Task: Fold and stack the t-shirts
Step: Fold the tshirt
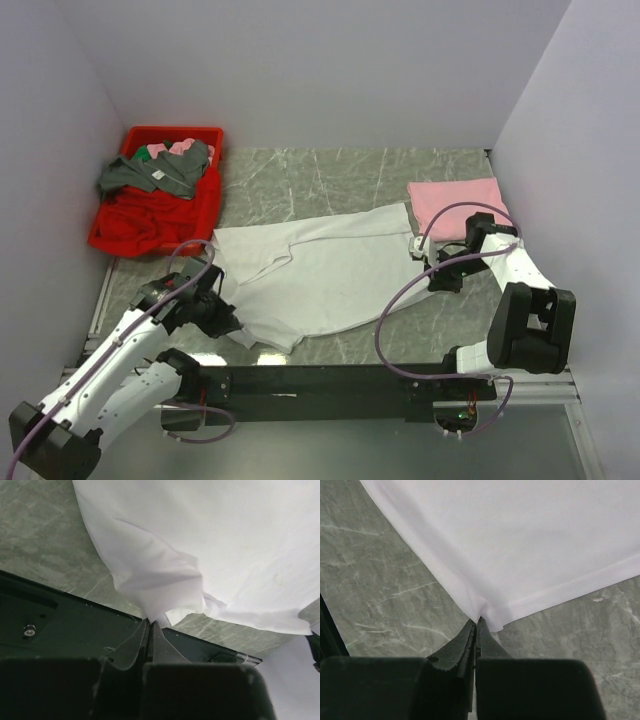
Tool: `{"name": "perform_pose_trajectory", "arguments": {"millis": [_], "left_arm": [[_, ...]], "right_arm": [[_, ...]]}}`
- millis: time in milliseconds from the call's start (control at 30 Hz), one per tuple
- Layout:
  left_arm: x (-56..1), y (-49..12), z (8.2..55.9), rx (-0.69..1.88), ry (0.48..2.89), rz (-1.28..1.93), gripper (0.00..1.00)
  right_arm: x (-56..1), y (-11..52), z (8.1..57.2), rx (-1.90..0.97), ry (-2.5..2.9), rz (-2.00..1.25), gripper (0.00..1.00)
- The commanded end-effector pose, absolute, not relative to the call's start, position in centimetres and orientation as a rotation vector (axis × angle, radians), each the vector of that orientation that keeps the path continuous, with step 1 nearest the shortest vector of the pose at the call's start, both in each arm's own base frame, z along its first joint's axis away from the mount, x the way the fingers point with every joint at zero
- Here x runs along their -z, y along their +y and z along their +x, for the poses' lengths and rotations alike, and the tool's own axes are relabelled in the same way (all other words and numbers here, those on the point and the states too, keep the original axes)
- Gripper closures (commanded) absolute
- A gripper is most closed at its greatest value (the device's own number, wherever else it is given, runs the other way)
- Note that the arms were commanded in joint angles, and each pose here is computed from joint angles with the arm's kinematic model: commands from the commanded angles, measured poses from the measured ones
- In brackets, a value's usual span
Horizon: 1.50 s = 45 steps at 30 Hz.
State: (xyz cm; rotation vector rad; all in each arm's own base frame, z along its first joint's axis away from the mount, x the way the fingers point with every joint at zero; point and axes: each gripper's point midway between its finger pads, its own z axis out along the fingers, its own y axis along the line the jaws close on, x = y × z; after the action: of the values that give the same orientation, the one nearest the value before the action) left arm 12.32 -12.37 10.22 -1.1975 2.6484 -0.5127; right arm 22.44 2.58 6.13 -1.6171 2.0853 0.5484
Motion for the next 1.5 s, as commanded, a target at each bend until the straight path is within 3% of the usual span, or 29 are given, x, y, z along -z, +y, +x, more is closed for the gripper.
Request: {"name": "perform_pose_trajectory", "arguments": {"millis": [0, 233, 633, 867, 1167, 1467], "left_arm": [[-10.0, -13.8, 13.2, 0.620, 2.682, -1.119, 1.00], [-12.8, -11.6, 12.3, 0.516, 2.650, -1.104, 1.00], [-12.1, -11.1, 7.5, 0.547, 2.746, -1.204, 1.00], [-15.2, -11.2, 8.3, 0.557, 2.718, -1.163, 1.00], [-14.6, -11.9, 7.7, 0.539, 2.833, -1.128, 1.00], [-18.3, -12.7, 10.7, 0.552, 2.783, -1.045, 1.00]], "right_arm": [[-6.8, 3.0, 22.8, -0.557, 2.049, -1.615, 1.00], [-6.9, 2.9, 22.2, -0.521, 2.024, -1.654, 1.00], [-8.0, 4.7, 20.0, -0.545, 1.912, -1.745, 1.00], [-8.6, 5.4, 19.7, -0.553, 1.880, -1.740, 1.00], [-8.5, 4.8, 18.6, -0.495, 1.868, -1.798, 1.00], [-9.1, 4.9, 19.0, -0.462, 1.856, -1.774, 1.00]]}}
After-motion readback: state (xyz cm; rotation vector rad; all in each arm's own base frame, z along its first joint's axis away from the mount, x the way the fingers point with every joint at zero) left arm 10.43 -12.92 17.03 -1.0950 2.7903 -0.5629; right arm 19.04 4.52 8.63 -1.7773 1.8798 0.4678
